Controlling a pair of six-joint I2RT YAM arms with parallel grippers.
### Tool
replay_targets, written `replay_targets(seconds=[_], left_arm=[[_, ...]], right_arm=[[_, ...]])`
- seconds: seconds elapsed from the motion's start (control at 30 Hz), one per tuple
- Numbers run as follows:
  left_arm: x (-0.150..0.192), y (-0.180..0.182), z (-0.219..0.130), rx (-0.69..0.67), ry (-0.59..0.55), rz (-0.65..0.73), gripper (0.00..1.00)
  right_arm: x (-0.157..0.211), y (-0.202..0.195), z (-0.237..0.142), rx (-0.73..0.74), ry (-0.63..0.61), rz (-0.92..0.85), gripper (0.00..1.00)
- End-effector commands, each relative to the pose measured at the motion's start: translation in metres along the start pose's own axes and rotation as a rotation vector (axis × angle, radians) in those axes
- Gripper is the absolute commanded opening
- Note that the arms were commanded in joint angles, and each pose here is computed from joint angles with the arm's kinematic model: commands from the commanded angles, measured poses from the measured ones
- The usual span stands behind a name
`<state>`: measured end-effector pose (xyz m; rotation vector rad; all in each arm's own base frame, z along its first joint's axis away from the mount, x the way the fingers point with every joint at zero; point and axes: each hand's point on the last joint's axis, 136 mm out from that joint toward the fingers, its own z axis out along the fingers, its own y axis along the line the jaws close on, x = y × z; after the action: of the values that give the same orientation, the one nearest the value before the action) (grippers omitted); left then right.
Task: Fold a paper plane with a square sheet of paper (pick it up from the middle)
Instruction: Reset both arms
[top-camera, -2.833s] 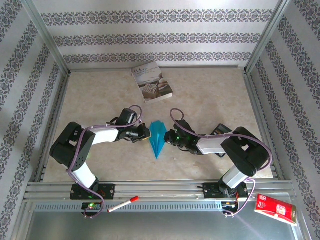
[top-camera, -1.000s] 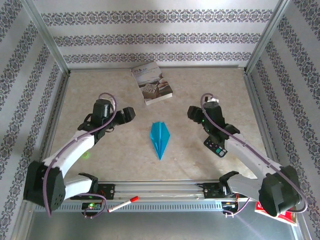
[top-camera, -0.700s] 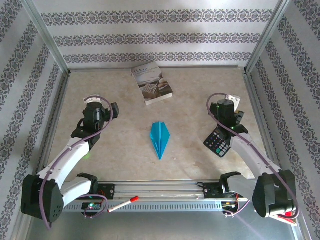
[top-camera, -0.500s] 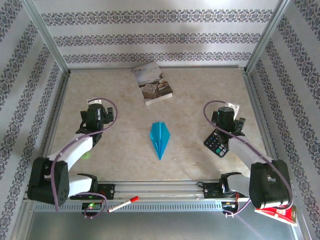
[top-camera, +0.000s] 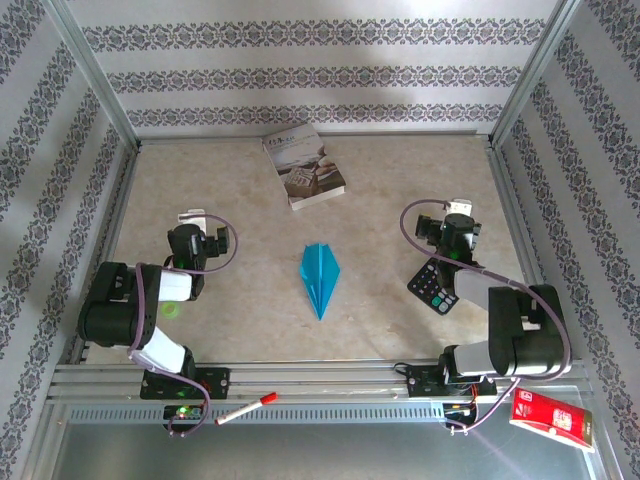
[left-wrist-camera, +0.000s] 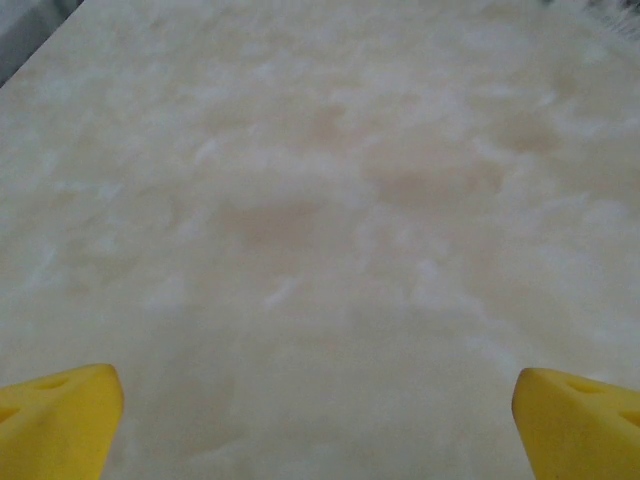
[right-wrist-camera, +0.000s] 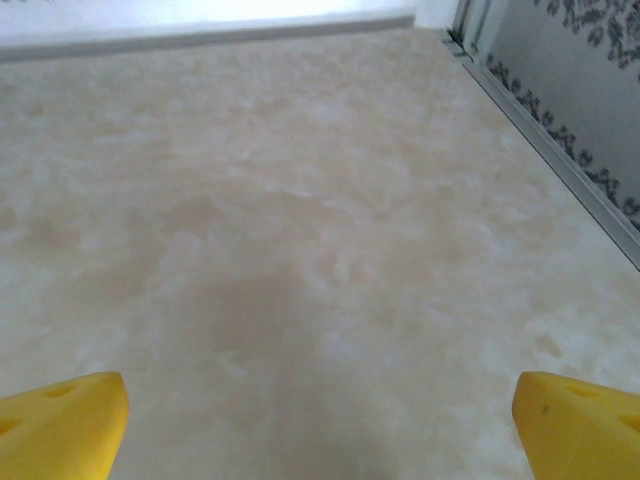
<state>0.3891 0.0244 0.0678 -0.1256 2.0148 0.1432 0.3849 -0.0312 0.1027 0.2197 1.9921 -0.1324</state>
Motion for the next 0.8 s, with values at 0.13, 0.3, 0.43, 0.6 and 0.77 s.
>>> replay_targets(seconds=[0.13, 0.3, 0.43, 0.6, 0.77], left_arm=[[-0.0224, -0.0116, 0.0000, 0.085, -0.100, 0.006, 1.00], [-0.0223, -0.0107, -0.0005, 0.078, -0.108, 0.007, 1.00], [-0.0222, -0.0109, -0.0004, 0.080, -0.105, 0.008, 1.00], [-0.0228, -0.0119, -0.0003, 0.085, -0.106, 0.010, 1.00], [-0.0225, -0.0121, -0.0003, 0.085, -0.105, 0.011, 1.00]], right_arm=[[-0.0057, 0.0255, 0.0042, -0.154, -0.134, -0.021, 0.98], [-0.0054, 0.0258, 0.0039, -0.154, -0.127, -0.029, 0.98], [-0.0056, 0.0270, 0.0043, -0.153, -0.125, -0.038, 0.98], [-0.0061, 0.0291, 0.0038, -0.138, -0.129, -0.055, 0.98], [-0.0049, 0.0299, 0.0032, -0.137, -0.128, -0.063, 0.98]])
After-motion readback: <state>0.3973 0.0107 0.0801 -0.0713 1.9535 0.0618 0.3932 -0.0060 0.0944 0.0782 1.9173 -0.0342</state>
